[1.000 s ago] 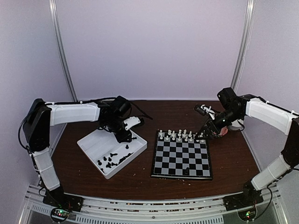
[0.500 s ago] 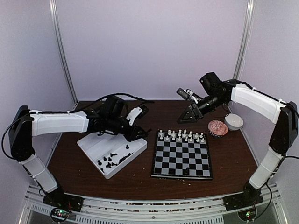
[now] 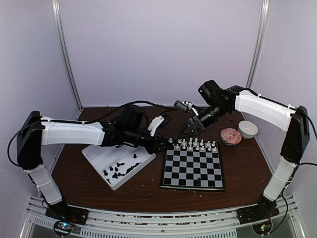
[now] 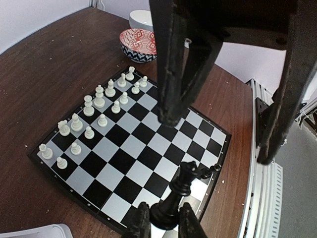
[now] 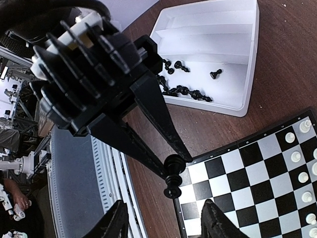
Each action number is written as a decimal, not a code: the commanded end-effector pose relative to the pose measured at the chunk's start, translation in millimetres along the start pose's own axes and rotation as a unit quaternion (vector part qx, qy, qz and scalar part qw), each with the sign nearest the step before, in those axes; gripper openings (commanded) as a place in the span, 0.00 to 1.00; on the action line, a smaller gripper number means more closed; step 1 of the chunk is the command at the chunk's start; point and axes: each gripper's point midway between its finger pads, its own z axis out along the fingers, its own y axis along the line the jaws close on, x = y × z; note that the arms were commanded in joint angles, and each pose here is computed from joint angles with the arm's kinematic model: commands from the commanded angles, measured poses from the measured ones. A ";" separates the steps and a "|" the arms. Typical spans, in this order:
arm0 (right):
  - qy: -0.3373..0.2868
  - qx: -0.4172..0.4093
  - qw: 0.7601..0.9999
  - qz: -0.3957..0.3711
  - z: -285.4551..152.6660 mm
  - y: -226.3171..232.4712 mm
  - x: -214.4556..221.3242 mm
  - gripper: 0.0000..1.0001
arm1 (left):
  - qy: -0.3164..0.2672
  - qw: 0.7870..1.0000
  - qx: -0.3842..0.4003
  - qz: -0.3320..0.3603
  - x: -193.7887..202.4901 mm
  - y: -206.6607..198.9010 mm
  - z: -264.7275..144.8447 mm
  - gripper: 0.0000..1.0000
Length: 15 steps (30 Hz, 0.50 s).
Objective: Set up the chess pieces on the board
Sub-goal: Pass from the left arm to the right
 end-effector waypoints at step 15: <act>0.016 -0.024 1.000 0.009 21.7 2.7 3.0 0.24 | -0.043 0.999 0.028 0.004 -26.7 -10.9 4.9 0.10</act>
